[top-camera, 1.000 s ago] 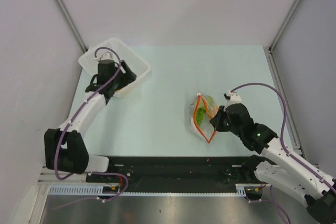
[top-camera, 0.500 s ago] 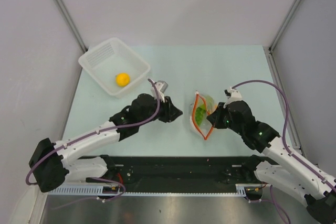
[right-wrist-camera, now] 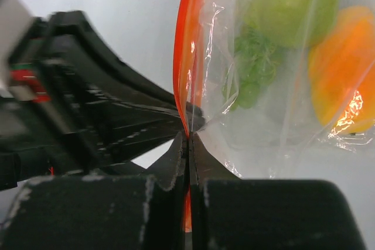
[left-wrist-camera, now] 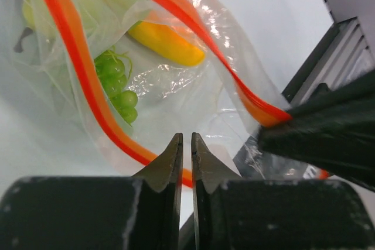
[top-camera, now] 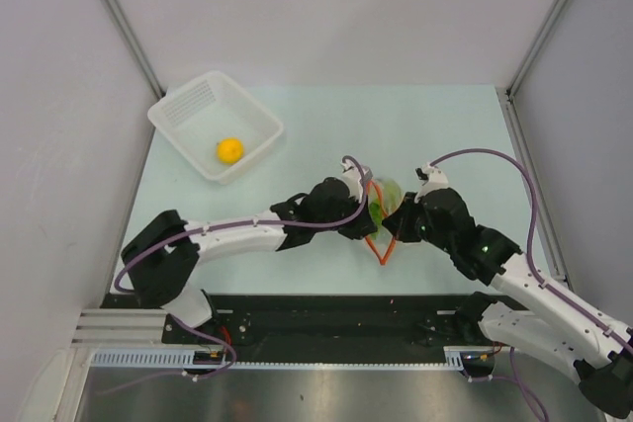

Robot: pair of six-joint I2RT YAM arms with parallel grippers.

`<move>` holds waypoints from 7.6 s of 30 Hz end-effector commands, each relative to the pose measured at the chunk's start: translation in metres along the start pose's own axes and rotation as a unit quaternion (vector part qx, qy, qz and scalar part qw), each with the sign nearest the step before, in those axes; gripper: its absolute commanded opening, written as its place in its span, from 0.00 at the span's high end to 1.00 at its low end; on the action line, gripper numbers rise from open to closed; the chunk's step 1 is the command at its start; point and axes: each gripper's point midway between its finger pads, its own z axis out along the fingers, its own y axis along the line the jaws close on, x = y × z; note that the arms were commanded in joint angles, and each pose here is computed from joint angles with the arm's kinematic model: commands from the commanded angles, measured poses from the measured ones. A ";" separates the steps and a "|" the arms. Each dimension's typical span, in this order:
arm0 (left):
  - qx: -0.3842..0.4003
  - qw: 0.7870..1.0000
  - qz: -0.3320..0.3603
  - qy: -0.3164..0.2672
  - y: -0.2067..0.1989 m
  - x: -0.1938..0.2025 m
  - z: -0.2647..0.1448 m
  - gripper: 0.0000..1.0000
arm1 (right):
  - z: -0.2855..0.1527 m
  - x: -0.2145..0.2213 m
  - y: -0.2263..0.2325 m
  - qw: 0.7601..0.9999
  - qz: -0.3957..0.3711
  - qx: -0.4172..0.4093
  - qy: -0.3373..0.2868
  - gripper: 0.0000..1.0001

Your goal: Open the zip-top bag and remove the fake food

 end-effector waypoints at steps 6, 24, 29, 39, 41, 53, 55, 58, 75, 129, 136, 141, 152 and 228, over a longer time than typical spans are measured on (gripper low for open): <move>-0.012 1.000 0.014 -0.001 -0.002 -0.014 0.043 0.89 | -0.006 -0.017 0.017 0.999 0.005 -0.019 -0.026 1.00; -0.177 0.983 0.051 0.020 0.066 0.009 0.057 0.65 | -0.013 -0.012 0.005 1.000 0.004 -0.003 -0.029 1.00; -0.195 0.979 0.051 0.027 0.073 0.014 0.055 0.46 | -0.010 -0.008 0.006 1.000 0.009 -0.006 -0.024 1.00; -0.236 0.968 0.051 0.062 0.096 0.037 0.074 0.34 | -0.007 -0.007 0.007 1.000 0.008 -0.009 -0.021 1.00; -0.240 0.967 0.046 0.070 0.102 0.046 0.079 0.36 | -0.006 -0.006 0.005 1.000 0.008 -0.006 -0.021 1.00; -0.194 0.978 0.046 0.059 0.074 0.026 0.073 0.83 | -0.006 -0.005 0.001 1.000 -0.001 0.002 -0.023 1.00; -0.160 0.985 0.047 0.047 0.054 0.010 0.066 0.85 | -0.006 -0.005 -0.002 1.000 -0.004 0.009 -0.023 1.00; -0.115 0.992 0.046 0.032 0.025 -0.011 0.053 0.88 | -0.005 -0.002 -0.007 1.000 -0.015 0.015 -0.020 1.00; 0.070 0.997 0.035 -0.018 -0.076 -0.070 -0.013 0.96 | -0.006 0.000 -0.026 0.998 -0.025 0.046 -0.031 1.00; 0.218 0.973 0.072 -0.020 -0.116 -0.103 -0.090 1.00 | -0.032 -0.007 -0.080 0.980 0.023 0.171 -0.098 1.00; 0.232 0.953 0.189 -0.035 -0.117 -0.095 -0.121 0.98 | -0.033 -0.009 -0.081 0.979 0.032 0.172 -0.105 1.00; 0.264 0.939 0.214 -0.047 -0.127 -0.092 -0.135 0.95 | -0.029 -0.009 -0.072 0.983 0.031 0.149 -0.101 1.00; 0.298 0.922 0.237 -0.068 -0.133 -0.086 -0.156 0.94 | -0.033 -0.009 -0.073 0.983 0.027 0.149 -0.105 1.00; 0.211 0.967 0.032 -0.137 -0.023 -0.093 -0.142 0.55 | -0.035 -0.010 -0.010 0.996 0.063 0.044 -0.040 1.00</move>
